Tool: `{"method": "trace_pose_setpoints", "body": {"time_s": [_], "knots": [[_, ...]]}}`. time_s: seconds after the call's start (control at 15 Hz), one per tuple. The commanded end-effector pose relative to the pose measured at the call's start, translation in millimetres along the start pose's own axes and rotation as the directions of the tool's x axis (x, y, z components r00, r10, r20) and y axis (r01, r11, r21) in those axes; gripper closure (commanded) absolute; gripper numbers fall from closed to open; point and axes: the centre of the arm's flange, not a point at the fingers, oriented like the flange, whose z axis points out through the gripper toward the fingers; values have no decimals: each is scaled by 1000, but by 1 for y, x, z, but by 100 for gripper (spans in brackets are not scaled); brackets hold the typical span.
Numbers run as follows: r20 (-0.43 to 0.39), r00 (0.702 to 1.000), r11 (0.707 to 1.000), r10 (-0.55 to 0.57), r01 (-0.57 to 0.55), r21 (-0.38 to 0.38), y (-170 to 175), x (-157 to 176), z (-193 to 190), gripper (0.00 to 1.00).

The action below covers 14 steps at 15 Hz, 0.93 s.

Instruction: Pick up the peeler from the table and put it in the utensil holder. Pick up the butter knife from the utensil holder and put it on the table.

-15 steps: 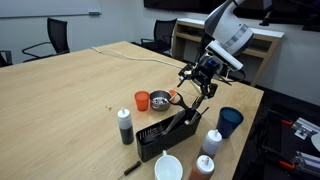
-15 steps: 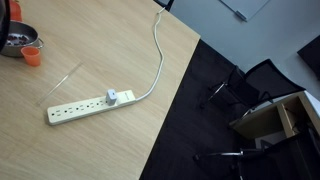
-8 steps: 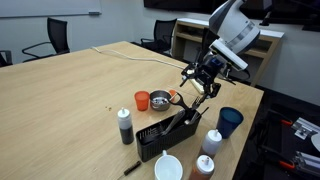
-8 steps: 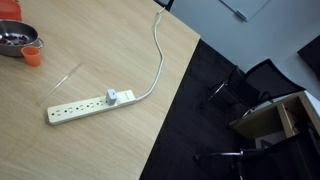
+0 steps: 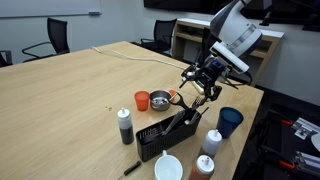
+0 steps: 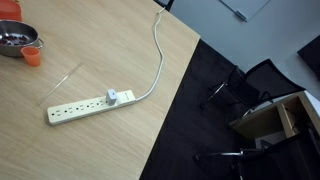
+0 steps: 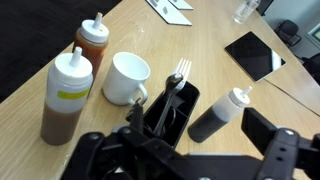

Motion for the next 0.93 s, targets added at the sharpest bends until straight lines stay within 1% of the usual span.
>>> {"method": "trace_pose_setpoints", "body": {"time_s": [0.0,0.07,0.13,0.2,0.33,0.4,0.47,0.53,0.87], "knots": [[28,999,998,30,-31,56,6,-3,3,0],[40,998,997,38,-41,70,6,-4,4,3],[47,998,996,45,-49,80,6,-4,5,9],[52,997,995,51,-55,87,7,-4,6,11],[60,996,993,64,-69,94,9,-4,8,20],[64,995,993,70,-76,93,10,-3,8,16],[67,995,993,74,-80,92,12,-3,9,25],[71,994,992,79,-85,90,14,-2,9,38],[82,992,992,93,-99,79,19,1,11,74]]}}
